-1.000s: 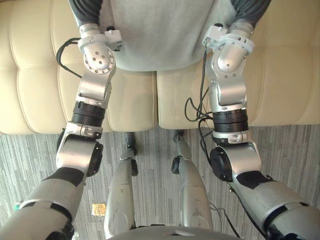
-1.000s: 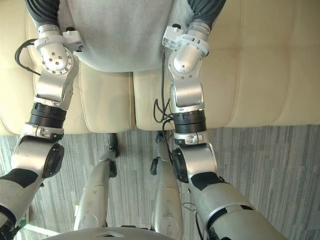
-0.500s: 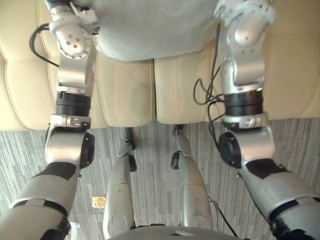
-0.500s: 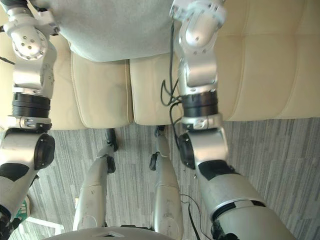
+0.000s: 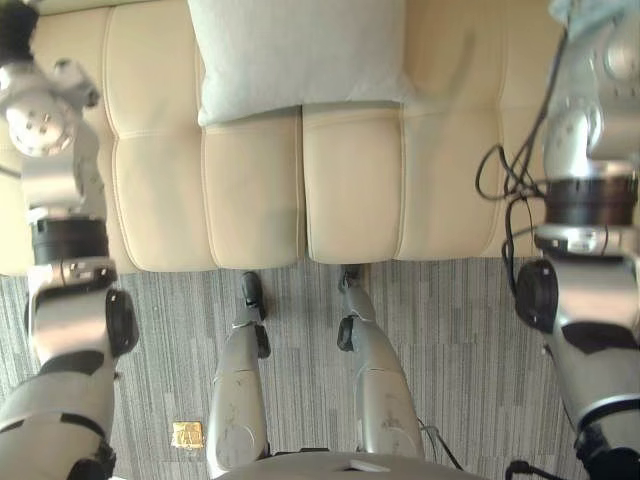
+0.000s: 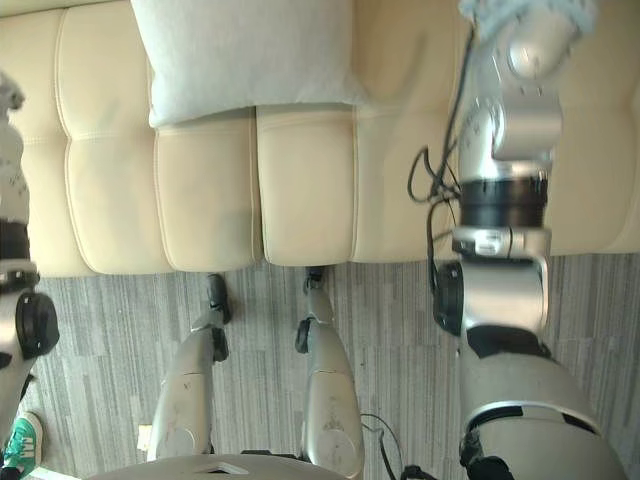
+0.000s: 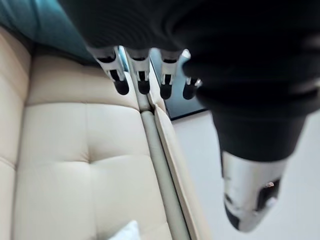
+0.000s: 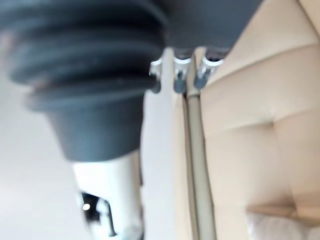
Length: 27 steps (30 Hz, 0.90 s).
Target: Pick up cushions and gather them together orderly.
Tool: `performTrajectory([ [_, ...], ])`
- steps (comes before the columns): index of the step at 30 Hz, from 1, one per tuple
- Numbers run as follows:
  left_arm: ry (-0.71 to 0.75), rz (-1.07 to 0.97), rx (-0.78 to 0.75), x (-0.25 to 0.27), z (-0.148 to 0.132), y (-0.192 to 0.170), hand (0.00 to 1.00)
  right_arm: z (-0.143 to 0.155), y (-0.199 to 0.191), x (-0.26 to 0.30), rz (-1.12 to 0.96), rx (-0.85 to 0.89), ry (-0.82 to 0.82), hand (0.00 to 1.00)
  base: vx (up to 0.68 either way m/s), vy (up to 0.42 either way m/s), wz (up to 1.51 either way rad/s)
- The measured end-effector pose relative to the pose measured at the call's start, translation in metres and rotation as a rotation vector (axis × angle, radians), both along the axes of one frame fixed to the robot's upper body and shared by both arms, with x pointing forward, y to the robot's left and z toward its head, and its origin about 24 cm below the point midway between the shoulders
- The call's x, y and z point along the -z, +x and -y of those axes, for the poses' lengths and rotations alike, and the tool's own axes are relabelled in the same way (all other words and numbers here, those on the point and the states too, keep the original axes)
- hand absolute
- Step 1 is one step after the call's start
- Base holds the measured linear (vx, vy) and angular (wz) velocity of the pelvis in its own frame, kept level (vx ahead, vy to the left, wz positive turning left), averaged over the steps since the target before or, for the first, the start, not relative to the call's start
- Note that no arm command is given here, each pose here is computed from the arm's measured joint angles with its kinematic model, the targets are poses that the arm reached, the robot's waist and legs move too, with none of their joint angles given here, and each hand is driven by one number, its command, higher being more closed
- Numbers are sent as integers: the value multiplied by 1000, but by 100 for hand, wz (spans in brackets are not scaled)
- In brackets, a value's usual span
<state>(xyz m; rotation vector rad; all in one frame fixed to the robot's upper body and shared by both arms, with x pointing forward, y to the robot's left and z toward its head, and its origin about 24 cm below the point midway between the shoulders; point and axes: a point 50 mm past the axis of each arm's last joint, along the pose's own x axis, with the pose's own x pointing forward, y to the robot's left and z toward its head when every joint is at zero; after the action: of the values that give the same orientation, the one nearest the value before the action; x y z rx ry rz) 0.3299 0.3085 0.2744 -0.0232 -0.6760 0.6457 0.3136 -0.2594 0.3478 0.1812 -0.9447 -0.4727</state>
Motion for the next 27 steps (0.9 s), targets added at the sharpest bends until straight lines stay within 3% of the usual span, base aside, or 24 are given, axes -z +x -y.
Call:
performTrajectory([
  [4,-69,-190,2,91,-8,-25,0,35,-12,118,-267,70,132,0,102,-24,-13],
  [7,-191,-426,65,193,12,-66,0,19,-46,226,-555,27,203,0,106,2,-5],
  [14,-469,-1036,190,355,75,-177,0,-28,-131,381,-1227,-52,93,0,74,12,-23],
  [20,-493,-1383,289,407,105,-225,0,-42,-181,454,-1632,-111,97,0,8,43,-17],
  [27,-470,-1461,291,416,109,-226,0,-49,-199,482,-1821,-151,123,0,-10,26,-14],
])
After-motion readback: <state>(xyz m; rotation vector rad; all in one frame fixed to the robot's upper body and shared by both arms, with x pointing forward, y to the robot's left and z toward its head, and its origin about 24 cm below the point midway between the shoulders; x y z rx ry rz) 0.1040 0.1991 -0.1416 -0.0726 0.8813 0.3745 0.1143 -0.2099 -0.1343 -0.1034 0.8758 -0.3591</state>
